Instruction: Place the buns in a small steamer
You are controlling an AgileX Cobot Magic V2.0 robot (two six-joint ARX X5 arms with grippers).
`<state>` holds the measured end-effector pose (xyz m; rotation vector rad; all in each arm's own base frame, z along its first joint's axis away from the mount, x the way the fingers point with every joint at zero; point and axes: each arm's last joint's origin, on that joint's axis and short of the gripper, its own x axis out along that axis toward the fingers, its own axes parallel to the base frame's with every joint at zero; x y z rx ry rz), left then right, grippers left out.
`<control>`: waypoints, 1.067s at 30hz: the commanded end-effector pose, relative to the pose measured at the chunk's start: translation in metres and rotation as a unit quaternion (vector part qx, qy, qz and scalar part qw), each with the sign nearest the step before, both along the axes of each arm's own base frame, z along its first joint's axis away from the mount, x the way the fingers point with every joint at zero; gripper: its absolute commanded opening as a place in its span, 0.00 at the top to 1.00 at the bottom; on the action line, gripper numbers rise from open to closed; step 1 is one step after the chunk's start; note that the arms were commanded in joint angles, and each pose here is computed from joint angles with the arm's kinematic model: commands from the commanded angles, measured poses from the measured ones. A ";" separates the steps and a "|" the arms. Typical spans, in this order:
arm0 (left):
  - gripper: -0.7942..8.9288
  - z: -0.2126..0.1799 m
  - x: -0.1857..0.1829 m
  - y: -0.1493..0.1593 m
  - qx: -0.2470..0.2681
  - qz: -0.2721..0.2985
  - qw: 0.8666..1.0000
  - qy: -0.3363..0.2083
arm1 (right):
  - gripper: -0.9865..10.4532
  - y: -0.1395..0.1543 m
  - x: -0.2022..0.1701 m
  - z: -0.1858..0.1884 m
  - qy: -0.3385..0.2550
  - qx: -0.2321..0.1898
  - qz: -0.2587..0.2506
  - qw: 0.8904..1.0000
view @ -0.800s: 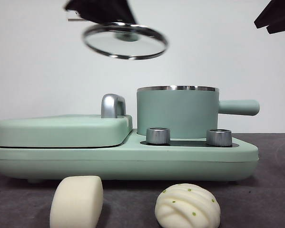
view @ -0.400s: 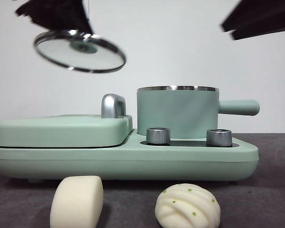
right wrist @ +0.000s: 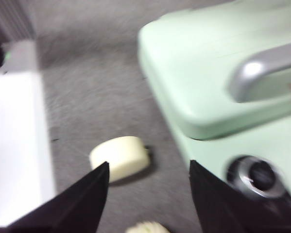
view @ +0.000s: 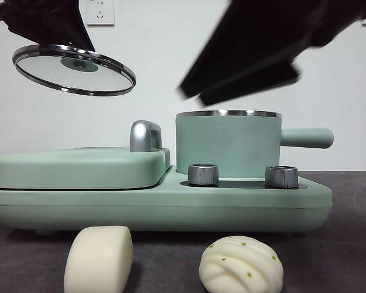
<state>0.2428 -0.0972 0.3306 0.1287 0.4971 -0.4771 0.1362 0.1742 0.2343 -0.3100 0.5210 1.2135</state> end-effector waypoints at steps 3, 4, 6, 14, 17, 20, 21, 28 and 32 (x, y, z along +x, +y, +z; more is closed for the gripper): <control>0.91 0.008 0.001 0.003 -0.007 0.006 1.000 -0.018 | 0.62 0.033 0.003 -0.009 0.006 -0.024 0.033 0.999; 0.91 0.008 0.002 0.003 -0.007 0.007 1.000 -0.018 | 0.60 0.039 0.004 -0.011 0.009 -0.031 0.039 0.999; 0.91 0.008 0.002 0.004 -0.007 0.009 1.000 -0.018 | 0.59 0.051 0.006 -0.016 0.014 -0.045 0.052 0.997; 0.91 0.008 0.003 0.006 -0.006 0.013 1.000 -0.018 | 0.59 0.085 0.016 -0.035 0.026 -0.084 0.082 0.993; 0.91 0.008 0.003 0.006 -0.006 0.013 1.000 -0.019 | 0.59 0.089 0.018 -0.046 0.036 -0.102 0.085 0.990; 0.91 0.008 0.003 0.007 -0.005 0.015 1.000 -0.019 | 0.59 0.090 0.018 -0.058 0.048 -0.128 0.091 0.986; 0.91 0.008 0.003 0.008 -0.005 0.015 1.000 -0.020 | 0.59 0.090 0.018 -0.062 0.052 -0.137 0.093 0.985; 0.91 0.009 0.004 0.009 -0.005 0.017 1.000 -0.025 | 0.59 0.092 0.017 -0.076 0.063 -0.171 0.092 0.979; 0.91 0.010 0.005 0.009 -0.006 0.018 0.999 -0.027 | 0.65 0.094 0.012 -0.078 0.064 -0.178 0.099 0.977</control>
